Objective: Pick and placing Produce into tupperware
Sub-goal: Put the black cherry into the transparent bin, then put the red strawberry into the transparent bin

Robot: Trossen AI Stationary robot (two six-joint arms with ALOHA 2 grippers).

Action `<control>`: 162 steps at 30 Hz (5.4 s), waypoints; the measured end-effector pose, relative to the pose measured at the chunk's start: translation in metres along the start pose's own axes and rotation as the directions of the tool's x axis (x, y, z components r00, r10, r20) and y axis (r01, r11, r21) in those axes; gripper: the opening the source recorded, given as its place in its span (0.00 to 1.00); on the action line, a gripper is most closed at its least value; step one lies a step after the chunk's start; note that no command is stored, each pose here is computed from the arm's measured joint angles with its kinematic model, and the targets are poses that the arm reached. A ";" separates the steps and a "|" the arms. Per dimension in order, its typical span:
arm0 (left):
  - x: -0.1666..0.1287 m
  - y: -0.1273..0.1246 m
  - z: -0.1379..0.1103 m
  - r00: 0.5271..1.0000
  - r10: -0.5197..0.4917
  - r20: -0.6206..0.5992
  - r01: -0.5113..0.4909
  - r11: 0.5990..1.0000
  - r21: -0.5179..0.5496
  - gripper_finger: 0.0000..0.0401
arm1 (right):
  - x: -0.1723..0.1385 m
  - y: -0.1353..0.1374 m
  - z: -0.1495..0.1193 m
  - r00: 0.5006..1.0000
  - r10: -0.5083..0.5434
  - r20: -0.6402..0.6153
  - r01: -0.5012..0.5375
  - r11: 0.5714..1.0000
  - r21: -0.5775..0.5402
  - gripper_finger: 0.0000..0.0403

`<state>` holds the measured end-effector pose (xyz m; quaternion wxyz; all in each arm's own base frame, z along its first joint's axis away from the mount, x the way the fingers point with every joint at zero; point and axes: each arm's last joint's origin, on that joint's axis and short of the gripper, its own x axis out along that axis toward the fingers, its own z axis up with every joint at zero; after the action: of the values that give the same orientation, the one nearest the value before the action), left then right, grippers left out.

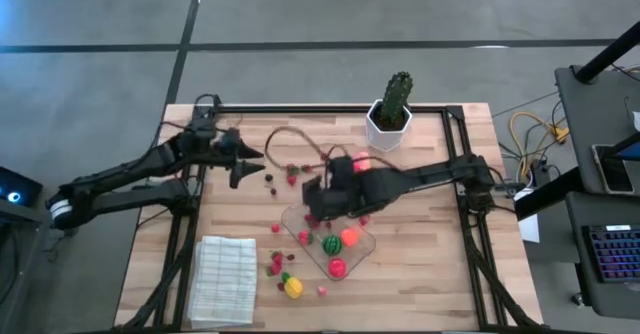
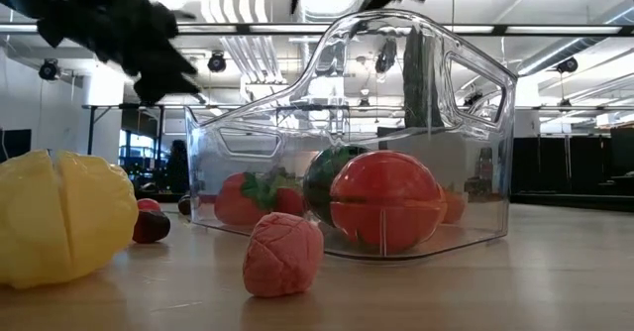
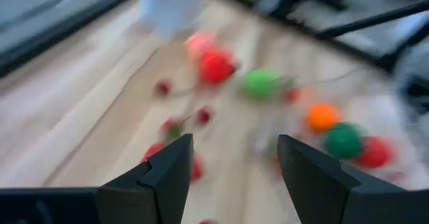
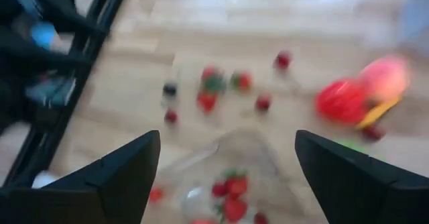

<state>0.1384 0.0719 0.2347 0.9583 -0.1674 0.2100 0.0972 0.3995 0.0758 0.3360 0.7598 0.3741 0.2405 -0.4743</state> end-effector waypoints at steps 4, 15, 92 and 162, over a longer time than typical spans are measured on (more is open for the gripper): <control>0.021 0.015 -0.012 0.974 0.166 -0.155 -0.193 0.965 -0.175 0.50 | -0.014 -0.003 0.019 1.000 -0.022 0.019 0.022 1.000 -0.006 0.84; 0.064 0.035 -0.043 0.875 0.150 -0.460 -0.343 0.863 -0.370 0.50 | -0.011 -0.009 0.037 0.997 -0.074 0.017 0.074 0.996 -0.041 0.83; 0.078 0.006 -0.025 0.936 0.110 -0.334 -0.179 0.967 -0.182 0.23 | 0.005 -0.028 0.056 0.971 -0.233 -0.047 0.228 0.968 -0.105 0.82; 0.003 -0.122 0.024 0.952 0.068 -0.298 -0.138 0.965 -0.222 0.61 | -0.021 -0.165 -0.065 0.914 -0.027 -0.406 0.101 0.982 0.162 0.81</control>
<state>0.1810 -0.0321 0.2878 0.8838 -0.2831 0.3423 0.1467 0.2415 0.0945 0.2552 0.6412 0.5223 0.3598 -0.4320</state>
